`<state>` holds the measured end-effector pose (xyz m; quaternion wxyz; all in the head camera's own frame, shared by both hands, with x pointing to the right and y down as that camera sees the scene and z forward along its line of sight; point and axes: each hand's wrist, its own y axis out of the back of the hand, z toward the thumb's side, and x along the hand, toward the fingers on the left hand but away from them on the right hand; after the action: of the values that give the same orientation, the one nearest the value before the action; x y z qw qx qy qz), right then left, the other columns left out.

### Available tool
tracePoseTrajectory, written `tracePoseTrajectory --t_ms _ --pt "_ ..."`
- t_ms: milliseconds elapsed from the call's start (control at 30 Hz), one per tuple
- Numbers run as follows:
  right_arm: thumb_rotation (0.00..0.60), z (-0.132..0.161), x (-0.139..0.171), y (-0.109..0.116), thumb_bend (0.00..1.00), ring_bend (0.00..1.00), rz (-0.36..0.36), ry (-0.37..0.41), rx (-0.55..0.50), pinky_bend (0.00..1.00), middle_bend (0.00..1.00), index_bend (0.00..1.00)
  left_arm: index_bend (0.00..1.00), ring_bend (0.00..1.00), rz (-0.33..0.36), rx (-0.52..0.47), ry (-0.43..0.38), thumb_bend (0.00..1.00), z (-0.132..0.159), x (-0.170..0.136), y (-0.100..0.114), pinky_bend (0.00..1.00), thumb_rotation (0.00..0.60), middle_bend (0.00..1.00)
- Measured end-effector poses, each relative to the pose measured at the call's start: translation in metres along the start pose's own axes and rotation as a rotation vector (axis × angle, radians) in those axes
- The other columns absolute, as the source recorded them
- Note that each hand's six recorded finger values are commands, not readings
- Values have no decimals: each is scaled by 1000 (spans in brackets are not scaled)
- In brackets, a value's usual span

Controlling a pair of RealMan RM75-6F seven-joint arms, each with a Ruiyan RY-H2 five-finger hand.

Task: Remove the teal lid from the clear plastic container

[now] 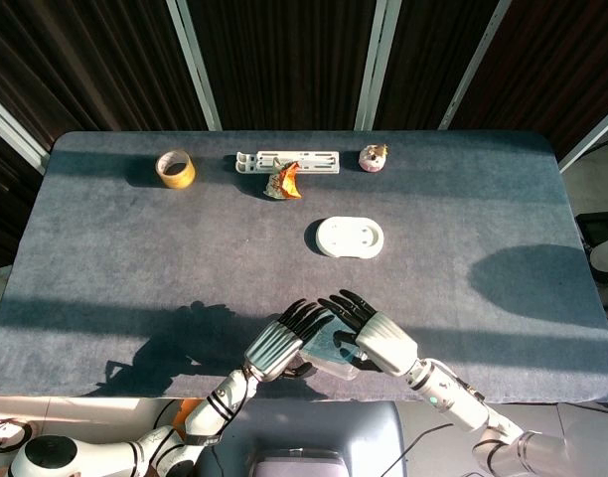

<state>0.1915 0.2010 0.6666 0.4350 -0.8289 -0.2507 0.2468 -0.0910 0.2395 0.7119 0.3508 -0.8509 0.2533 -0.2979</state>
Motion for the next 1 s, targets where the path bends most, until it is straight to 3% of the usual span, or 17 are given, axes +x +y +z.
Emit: tracePoseTrajectory --t_ms 500,767,1000 --pt "600 -13 -15 39 640 0 -132 -29 102 0 65 751 0 0 99 50 62 251 -31 0 27 0 600 0" --pt "600 -34 -21 75 640 0 -251 -62 282 0 65 762 0 0 159 84 99 252 -58 -5 58 0 600 0" --pt "600 -66 -4 91 640 0 -266 -110 428 0 65 775 0 0 190 91 181 250 -104 -42 87 0 600 0"
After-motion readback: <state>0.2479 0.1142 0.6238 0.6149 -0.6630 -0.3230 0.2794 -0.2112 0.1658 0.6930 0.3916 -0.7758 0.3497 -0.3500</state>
